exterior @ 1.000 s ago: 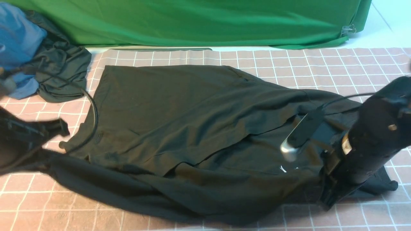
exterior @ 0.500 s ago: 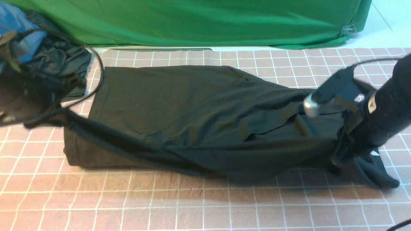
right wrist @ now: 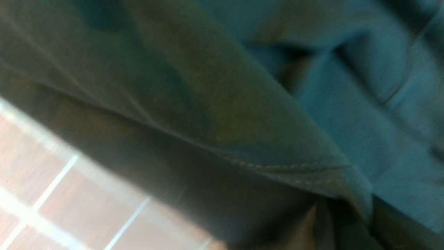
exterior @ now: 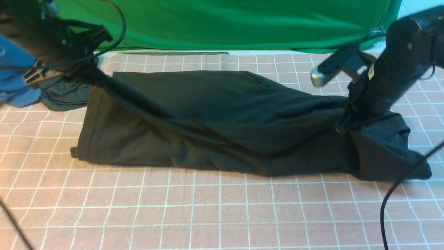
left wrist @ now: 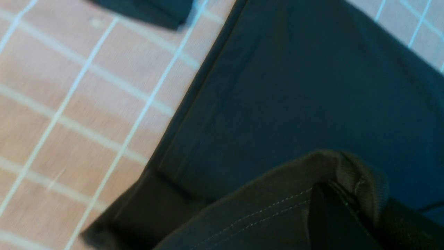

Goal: Fold a long-sleeved shirt over a pink coffee tablecloth.
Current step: 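Fold the black garment in half by bringing its near edge over to the far edge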

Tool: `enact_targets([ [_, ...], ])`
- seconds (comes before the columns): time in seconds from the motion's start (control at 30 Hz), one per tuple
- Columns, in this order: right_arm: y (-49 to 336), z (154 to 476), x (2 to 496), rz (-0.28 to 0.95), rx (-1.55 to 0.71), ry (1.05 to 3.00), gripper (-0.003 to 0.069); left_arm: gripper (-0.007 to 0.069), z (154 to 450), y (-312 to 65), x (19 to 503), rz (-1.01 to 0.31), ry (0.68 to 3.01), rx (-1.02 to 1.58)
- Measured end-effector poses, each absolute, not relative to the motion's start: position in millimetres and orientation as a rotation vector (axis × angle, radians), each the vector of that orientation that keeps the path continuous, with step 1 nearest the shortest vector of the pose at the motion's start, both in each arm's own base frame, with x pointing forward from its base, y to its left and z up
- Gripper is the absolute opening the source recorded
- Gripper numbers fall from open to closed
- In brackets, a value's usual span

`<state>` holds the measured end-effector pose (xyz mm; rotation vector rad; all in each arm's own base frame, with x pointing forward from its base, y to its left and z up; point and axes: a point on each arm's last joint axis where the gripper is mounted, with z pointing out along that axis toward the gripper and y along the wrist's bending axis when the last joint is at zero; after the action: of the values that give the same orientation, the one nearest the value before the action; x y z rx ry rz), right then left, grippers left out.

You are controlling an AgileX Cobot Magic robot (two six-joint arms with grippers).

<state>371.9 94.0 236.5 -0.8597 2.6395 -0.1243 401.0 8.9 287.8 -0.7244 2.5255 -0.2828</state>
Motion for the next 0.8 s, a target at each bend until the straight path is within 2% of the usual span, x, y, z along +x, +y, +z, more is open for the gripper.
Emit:
enact_targets([
  [0.33,95.2,218.8,427.9,-0.141,-0.838,2.593,0.0061,0.0048,265.5,10.9,449.8,-0.287,2.509,-0.719],
  [0.8,102.9,211.9,458.1,-0.151,-0.813,2.444,0.0074,0.0048,262.1,12.6,465.0,-0.300,2.400,-0.697],
])
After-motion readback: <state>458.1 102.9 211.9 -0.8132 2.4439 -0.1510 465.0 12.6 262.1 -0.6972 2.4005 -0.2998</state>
